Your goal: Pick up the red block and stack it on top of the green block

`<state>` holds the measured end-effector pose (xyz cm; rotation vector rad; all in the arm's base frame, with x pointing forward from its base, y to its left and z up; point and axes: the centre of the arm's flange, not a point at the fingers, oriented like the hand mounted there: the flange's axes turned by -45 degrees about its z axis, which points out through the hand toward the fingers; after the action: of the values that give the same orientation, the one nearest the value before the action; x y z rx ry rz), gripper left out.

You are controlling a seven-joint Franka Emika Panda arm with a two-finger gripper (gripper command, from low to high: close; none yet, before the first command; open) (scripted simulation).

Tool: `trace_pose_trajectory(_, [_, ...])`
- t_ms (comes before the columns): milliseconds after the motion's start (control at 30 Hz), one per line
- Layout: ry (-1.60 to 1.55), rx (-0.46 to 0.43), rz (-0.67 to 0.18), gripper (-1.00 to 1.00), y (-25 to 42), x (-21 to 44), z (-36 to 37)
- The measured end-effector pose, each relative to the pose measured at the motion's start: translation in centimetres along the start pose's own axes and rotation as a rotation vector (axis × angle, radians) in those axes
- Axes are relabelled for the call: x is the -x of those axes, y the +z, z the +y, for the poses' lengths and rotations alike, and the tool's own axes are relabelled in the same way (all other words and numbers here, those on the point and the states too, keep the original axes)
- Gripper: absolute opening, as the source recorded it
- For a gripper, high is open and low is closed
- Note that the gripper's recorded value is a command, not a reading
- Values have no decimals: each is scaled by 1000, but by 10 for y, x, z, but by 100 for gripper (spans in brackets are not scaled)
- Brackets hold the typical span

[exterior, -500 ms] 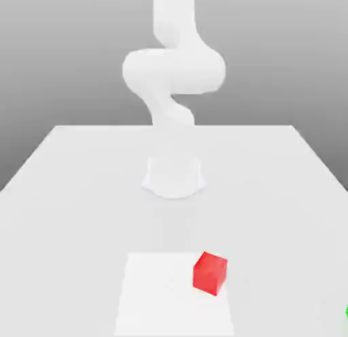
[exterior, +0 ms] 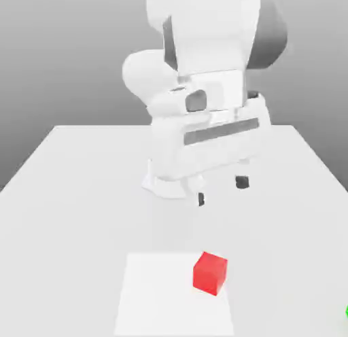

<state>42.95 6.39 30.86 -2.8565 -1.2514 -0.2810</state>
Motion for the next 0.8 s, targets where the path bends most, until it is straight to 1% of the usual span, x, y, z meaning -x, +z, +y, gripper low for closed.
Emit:
trace_pose_trajectory(133, [-193,-64,-126,0,73,30,-34])
trace_pose_trajectory(167, [-221,-73,-143,0,86,35,-39])
trace_pose_trajectory(367, [-242,-81,-160,0,147,50,-45])
trace_pose_trajectory(400, [-241,-81,-161,-100,153,52,-46])
trace_pose_trajectory(633, [-242,-83,-161,-100,153,52,-46])
trace_pose_trajectory(800, [-243,-82,-161,-100,109,44,-42])
